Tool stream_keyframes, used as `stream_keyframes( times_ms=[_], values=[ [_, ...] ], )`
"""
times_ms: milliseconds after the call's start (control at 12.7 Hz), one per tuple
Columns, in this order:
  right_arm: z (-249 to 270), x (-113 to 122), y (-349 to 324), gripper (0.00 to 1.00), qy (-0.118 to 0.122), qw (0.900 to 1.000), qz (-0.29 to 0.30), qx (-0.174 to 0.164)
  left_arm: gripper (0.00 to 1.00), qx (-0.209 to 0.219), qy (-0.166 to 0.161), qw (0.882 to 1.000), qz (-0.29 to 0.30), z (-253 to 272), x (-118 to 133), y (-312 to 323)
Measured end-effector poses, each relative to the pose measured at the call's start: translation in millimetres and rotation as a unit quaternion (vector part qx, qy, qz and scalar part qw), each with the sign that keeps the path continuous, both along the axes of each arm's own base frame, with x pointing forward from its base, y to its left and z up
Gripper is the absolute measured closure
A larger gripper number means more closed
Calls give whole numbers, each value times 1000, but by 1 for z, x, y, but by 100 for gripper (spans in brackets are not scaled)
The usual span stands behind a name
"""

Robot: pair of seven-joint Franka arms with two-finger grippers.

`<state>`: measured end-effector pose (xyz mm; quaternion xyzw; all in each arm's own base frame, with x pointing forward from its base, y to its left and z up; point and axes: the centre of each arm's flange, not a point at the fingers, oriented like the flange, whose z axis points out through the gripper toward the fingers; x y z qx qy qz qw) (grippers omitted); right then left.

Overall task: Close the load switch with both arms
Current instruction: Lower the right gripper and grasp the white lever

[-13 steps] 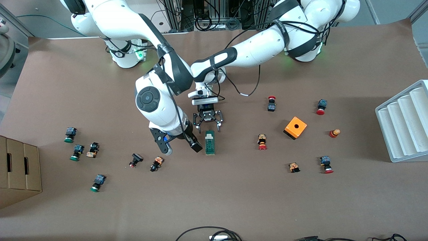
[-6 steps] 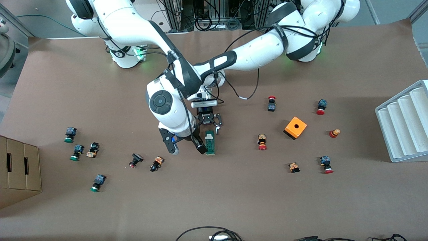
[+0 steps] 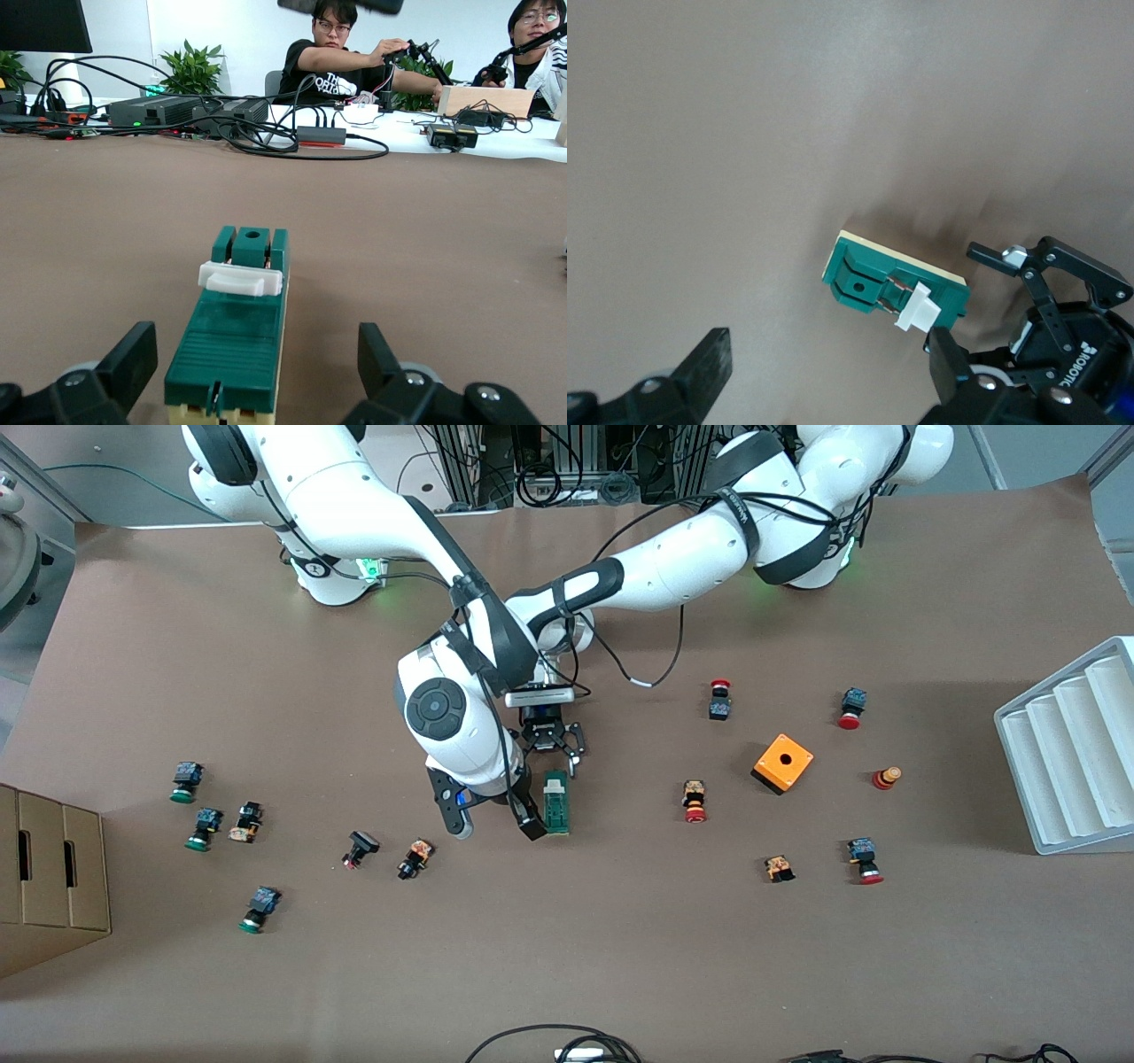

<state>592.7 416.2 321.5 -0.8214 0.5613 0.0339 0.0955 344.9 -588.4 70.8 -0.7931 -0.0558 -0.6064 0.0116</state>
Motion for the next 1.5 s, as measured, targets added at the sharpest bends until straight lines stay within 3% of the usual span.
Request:
stream_keyframes(
  times_ms=[473, 946, 1261, 1497],
  values=[
    [-14, -3, 10, 4, 4, 999, -37, 5, 0, 0, 0, 1000, 3, -8, -8, 1],
    [-29, -13, 25, 0, 7, 999, -35, 0, 1, 4, -3, 1000, 9, -10, -7, 4],
    [-36, -17, 32, 5, 3, 999, -33, 0, 6, 9, -2, 1000, 13, -14, -5, 11],
    [-43, -20, 36, 8, 4, 999, -32, -3, 17, 10, -2, 1000, 13, -14, -5, 12]
  ],
)
